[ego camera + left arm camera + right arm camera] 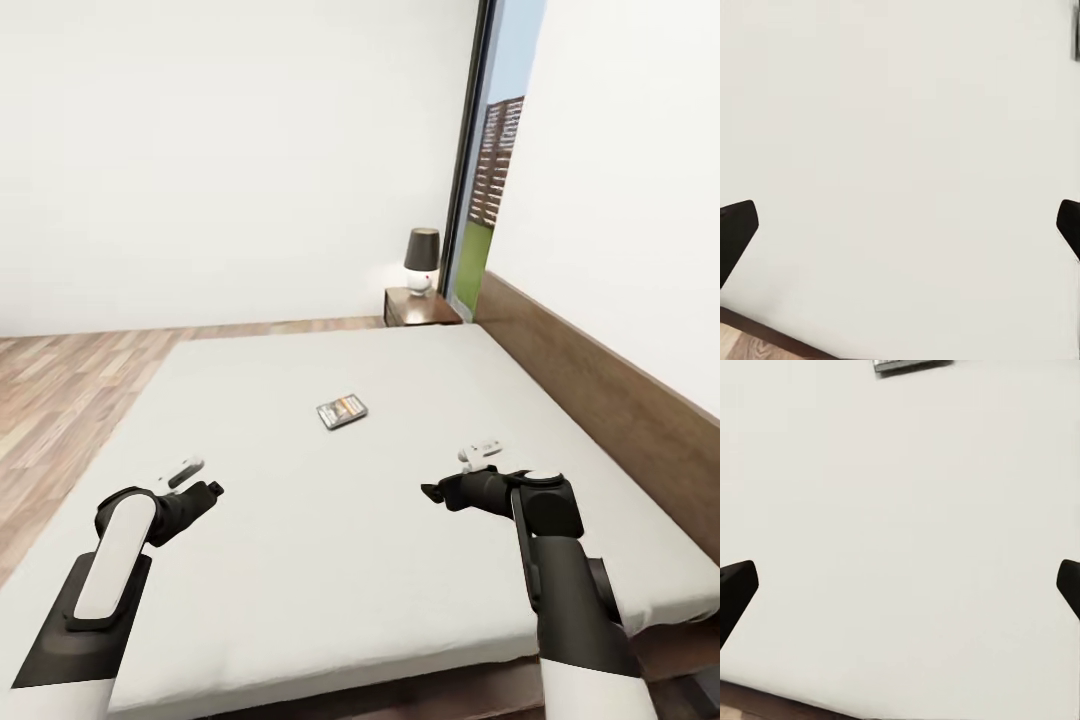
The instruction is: In the bedroom, move the book from the bed onto either nightstand, and place the two sandals side by side next to the bed.
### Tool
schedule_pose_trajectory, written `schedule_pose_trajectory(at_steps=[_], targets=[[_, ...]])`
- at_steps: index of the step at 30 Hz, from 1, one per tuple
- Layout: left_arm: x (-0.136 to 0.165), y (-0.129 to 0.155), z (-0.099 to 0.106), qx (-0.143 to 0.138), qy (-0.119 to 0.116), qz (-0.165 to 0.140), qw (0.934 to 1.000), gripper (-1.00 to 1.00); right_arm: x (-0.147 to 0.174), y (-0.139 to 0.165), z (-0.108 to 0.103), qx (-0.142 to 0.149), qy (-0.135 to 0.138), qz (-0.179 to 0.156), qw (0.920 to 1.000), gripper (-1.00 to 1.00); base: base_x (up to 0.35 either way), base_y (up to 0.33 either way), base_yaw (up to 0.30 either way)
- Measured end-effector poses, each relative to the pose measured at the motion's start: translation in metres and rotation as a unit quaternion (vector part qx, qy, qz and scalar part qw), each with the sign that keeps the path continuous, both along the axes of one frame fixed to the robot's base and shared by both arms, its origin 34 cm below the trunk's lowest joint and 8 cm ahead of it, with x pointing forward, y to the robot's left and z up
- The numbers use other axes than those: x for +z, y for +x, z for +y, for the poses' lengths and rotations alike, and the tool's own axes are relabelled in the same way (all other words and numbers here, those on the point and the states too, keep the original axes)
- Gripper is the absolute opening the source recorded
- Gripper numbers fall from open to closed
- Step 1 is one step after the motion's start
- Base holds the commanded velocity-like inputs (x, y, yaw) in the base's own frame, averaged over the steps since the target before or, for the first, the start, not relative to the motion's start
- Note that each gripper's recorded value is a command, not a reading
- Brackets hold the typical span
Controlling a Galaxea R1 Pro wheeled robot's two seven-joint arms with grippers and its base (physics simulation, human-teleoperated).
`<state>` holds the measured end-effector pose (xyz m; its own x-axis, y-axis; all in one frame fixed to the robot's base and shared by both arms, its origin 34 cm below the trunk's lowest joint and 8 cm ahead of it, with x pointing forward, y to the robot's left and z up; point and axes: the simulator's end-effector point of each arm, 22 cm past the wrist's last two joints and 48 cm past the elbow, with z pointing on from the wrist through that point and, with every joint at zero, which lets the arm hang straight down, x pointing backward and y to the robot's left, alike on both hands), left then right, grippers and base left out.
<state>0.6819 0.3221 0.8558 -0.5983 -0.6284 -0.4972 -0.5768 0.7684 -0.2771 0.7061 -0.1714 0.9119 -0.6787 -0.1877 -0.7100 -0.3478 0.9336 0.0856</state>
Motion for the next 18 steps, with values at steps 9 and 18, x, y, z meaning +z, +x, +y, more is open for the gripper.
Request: schedule_pose_trajectory(at_steps=[9,18], targets=[[-0.0001,0.0000,0.0001,0.000,0.000,0.000,1.0000,1.00,-0.0001,0.0000,-0.0004,-0.001,0.000,0.000,1.0000,1.00,0.246,-0.257,0.283],[-0.0001,0.0002,0.0004,0.001,0.000,0.000,1.0000,1.00,-0.0004,0.0002,-0.0006,-0.001,0.000,0.000,1.0000,1.00,0.136,-0.141,0.281]])
